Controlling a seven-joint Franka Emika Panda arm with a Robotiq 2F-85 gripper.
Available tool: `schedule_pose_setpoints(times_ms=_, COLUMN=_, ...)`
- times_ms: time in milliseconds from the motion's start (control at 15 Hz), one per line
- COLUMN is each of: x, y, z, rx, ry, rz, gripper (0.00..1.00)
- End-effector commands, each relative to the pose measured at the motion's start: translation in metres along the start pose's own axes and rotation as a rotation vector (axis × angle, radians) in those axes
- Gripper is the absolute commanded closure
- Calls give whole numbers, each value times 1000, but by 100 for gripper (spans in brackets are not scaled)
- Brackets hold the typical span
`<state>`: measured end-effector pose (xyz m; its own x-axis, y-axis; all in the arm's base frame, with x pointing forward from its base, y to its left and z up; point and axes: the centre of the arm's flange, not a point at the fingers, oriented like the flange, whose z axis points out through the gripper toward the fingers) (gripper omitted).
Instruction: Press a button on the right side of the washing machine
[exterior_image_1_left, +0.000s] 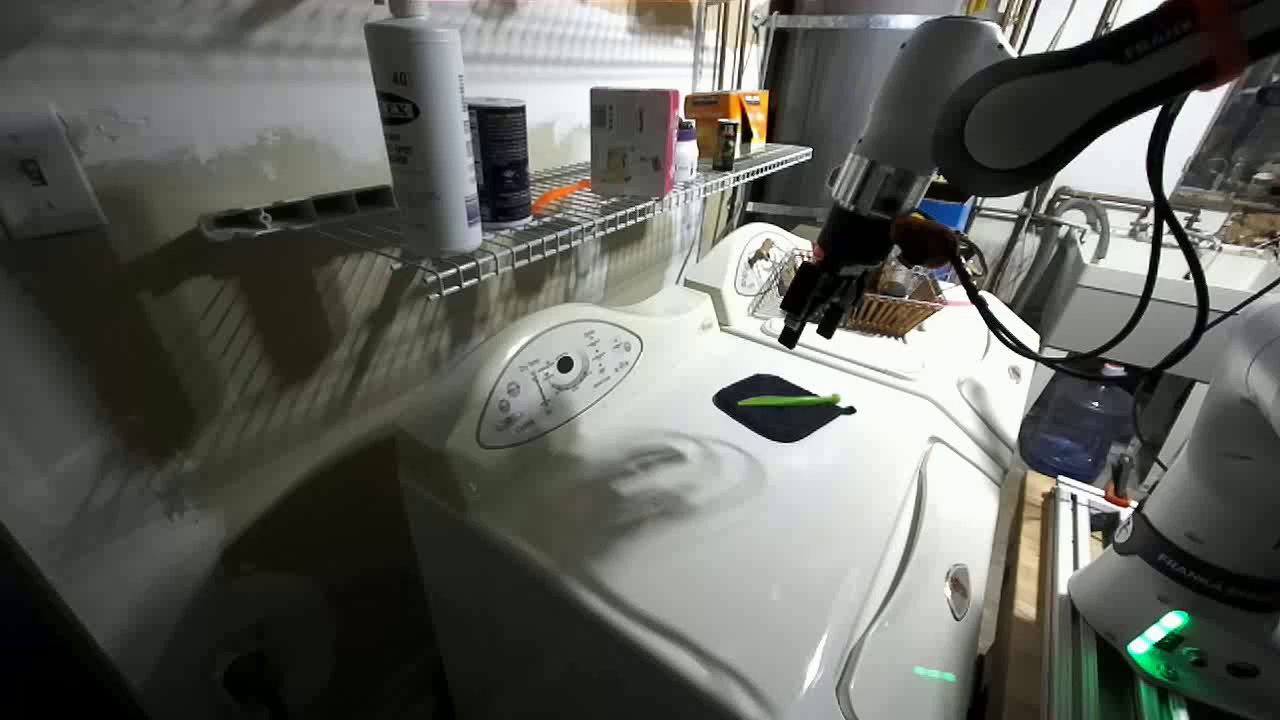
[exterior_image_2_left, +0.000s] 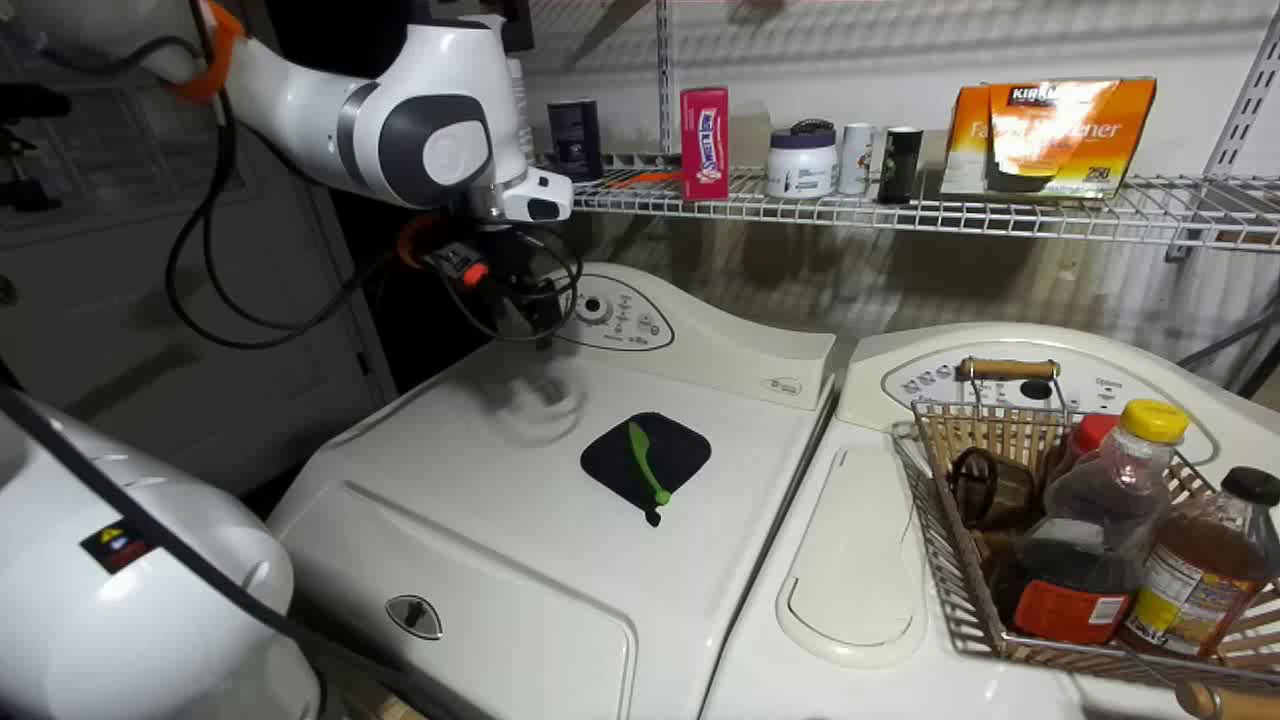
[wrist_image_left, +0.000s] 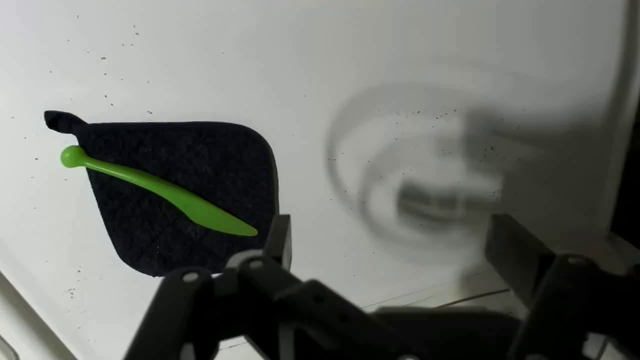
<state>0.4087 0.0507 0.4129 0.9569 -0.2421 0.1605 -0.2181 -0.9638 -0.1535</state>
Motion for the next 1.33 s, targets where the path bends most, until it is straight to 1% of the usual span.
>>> schedule_pose_setpoints(times_ms=0, x=0, y=0, z=0, rx=0, ry=0, rz=0, gripper=0)
schedule_pose_setpoints(times_ms=600, x=0, y=0, z=0, rx=0, ry=0, rz=0, gripper=0)
schedule_pose_setpoints(times_ms=800, x=17, y=-7, z=5, rx=7, ry=2, rz=-25, gripper=0)
schedule_pose_setpoints(times_ms=1067, x=44, y=-14, z=16, rx=44, ry=1, rz=-113, gripper=0)
schedule_pose_setpoints(times_ms=1133, x=52, y=-14, z=20, rx=44, ry=26, rz=-127, gripper=0)
schedule_pose_setpoints(times_ms=1267, x=66, y=-12, z=29, rx=59, ry=40, rz=-147, gripper=0)
